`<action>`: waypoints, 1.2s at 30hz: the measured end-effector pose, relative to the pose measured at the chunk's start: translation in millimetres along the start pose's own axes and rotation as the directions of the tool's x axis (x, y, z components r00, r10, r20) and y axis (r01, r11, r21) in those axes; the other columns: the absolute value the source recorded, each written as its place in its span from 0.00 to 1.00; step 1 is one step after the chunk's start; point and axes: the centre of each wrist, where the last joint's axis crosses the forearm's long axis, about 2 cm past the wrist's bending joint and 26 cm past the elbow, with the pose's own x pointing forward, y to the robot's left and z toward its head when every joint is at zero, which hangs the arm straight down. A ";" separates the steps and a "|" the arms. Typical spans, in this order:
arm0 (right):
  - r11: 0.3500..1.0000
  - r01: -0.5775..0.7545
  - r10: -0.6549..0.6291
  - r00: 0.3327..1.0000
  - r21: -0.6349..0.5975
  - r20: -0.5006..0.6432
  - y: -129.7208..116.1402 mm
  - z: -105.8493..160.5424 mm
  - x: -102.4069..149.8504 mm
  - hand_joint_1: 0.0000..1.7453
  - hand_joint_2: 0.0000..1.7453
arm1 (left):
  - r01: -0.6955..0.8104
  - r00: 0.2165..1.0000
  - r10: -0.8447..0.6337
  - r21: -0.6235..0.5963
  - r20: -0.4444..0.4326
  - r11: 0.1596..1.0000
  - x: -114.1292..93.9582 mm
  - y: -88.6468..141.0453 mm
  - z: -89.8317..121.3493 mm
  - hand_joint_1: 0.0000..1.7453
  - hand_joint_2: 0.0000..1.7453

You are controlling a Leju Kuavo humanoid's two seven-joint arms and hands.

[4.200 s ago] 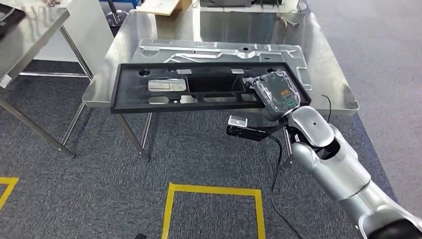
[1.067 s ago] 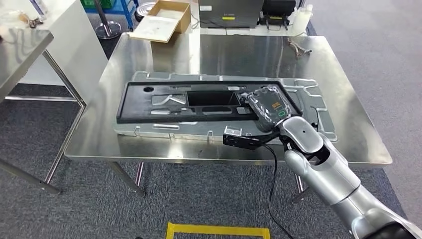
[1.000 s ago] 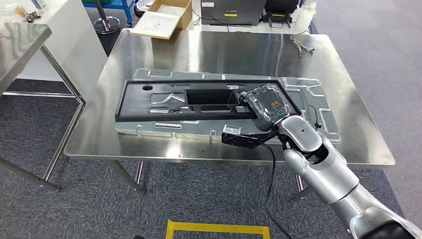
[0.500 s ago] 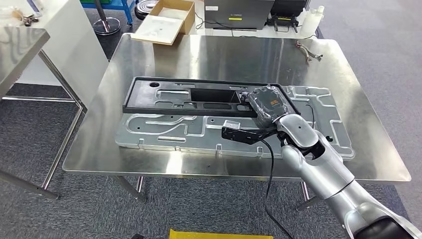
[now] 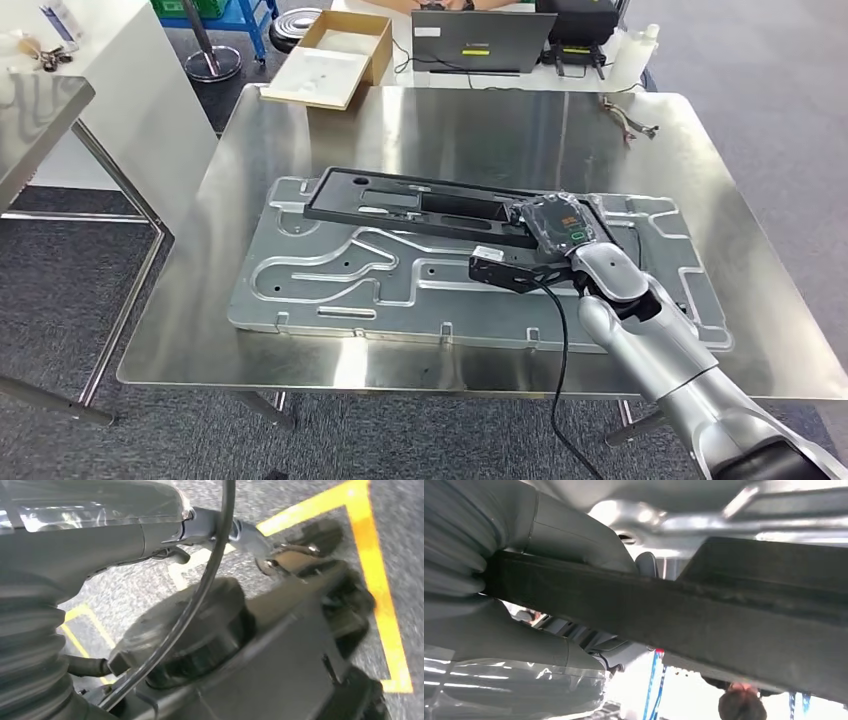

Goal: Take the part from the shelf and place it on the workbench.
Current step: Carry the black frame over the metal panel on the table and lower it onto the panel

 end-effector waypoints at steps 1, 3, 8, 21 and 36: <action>1.000 0.002 -0.002 1.000 0.003 -0.004 1.3 0.4 -0.6 1.00 1.00 | 0.000 1.000 0.000 -0.001 0.001 1.000 -0.3 -0.4 0.1 0.00 1.00; 1.000 0.009 -0.009 1.000 0.006 -0.008 2.8 0.1 0.3 1.00 1.00 | 0.000 1.000 0.000 -0.002 0.003 1.000 -0.1 -0.6 0.3 0.00 1.00; 0.999 0.044 -0.044 0.999 0.006 -0.018 4.9 -3.7 6.7 1.00 1.00 | -0.014 1.000 0.014 0.004 0.012 1.000 1.0 -0.4 0.7 0.00 1.00; 0.996 0.047 -0.046 0.999 0.082 -0.016 26.2 1.8 4.2 0.00 0.00 | -0.048 0.999 0.048 -0.009 0.024 0.999 1.8 1.4 1.8 0.00 0.00; 0.993 0.064 -0.067 0.997 0.098 0.028 27.0 -0.1 15.4 0.00 0.00 | -0.095 0.995 0.096 -0.032 0.036 0.995 2.2 2.4 1.9 0.00 0.00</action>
